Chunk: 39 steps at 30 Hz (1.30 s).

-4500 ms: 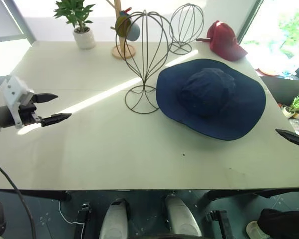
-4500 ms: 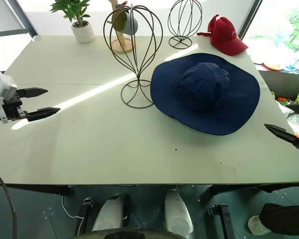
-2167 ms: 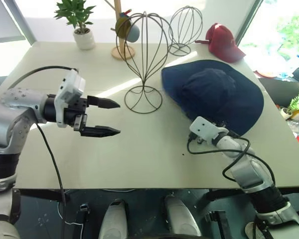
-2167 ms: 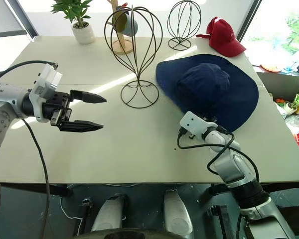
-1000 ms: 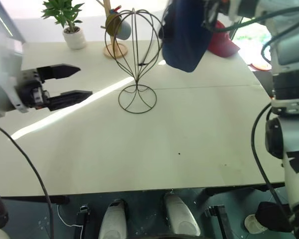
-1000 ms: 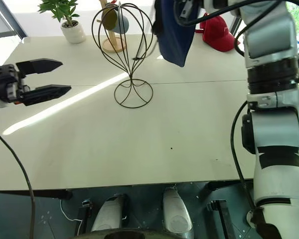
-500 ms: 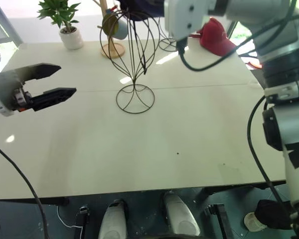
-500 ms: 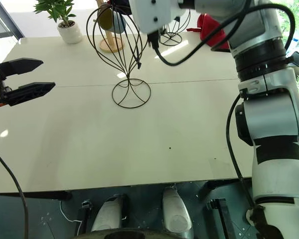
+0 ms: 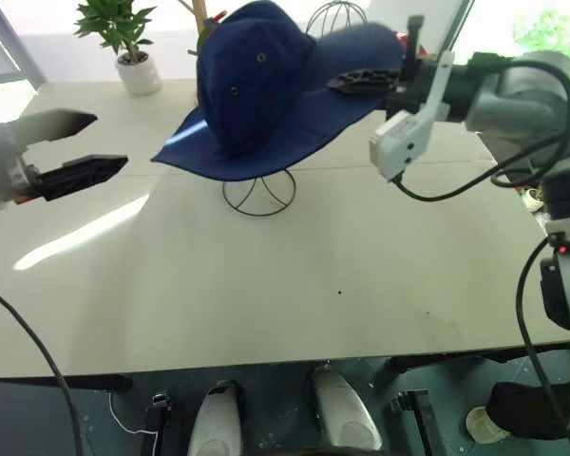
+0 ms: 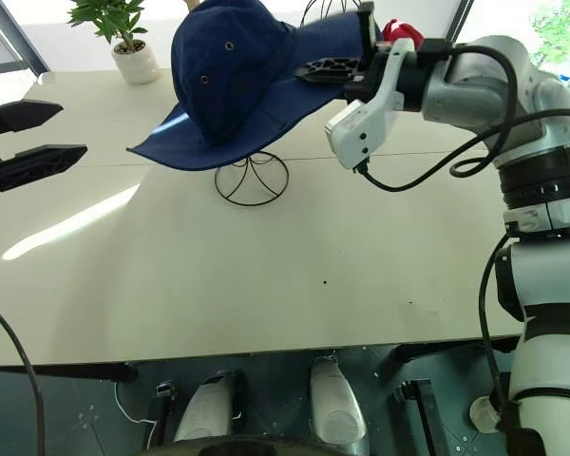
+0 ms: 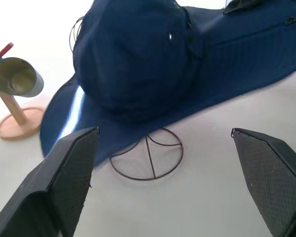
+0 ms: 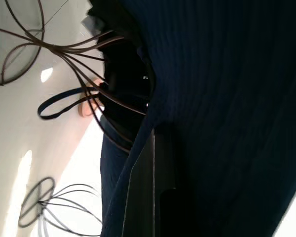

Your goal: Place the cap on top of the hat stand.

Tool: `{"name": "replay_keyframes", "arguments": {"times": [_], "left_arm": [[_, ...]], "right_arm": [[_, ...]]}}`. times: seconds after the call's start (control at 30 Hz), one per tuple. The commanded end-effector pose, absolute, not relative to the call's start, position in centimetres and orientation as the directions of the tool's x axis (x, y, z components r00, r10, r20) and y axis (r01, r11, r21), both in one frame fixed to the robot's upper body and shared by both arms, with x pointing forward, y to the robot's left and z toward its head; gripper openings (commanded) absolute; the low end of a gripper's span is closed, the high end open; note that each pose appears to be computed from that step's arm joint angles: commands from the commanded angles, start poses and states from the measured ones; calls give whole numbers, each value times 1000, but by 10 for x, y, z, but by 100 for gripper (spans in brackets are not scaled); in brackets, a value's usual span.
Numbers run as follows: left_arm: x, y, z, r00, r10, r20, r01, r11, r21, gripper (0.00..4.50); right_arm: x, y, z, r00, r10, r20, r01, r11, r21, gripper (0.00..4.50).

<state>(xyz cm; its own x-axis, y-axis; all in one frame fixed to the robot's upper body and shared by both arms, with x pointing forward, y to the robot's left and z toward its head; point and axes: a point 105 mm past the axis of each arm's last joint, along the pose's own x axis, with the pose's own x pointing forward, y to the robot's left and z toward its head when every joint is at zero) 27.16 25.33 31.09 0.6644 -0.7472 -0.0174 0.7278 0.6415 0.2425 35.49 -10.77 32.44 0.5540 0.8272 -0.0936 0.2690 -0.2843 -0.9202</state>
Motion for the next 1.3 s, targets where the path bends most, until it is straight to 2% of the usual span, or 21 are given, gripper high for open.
{"name": "replay_keyframes", "arguments": {"times": [0.03,0.13,0.3,0.53,0.63,0.77,0.93,1.1,1.3], "left_arm": [[269,255,325,668,-744,-6,711,636,299,450],[269,255,325,665,-747,-11,715,631,301,450],[270,254,325,660,-751,-18,720,626,301,450],[268,254,326,660,-751,-23,720,624,306,450],[267,255,326,663,-748,-25,717,626,306,450],[267,255,326,666,-745,-24,714,629,308,450],[266,255,326,668,-743,-25,713,631,307,450],[266,255,326,666,-745,-27,715,628,306,450],[266,255,325,663,-747,-33,719,625,305,450]], "right_arm": [[349,-112,336,561,828,-21,278,-212,-937,2],[347,-101,317,533,846,-12,237,-162,-958,2],[346,-87,295,521,853,-13,241,-161,-957,2],[364,-90,284,578,815,28,271,-160,-949,2],[370,-92,278,597,802,12,313,-218,-924,2],[375,-94,278,606,795,42,270,-155,-950,2],[369,-86,270,580,814,33,243,-134,-961,178],[365,-86,276,577,815,44,234,-113,-966,432],[357,-103,276,604,797,13,210,-144,-967,432]]}}
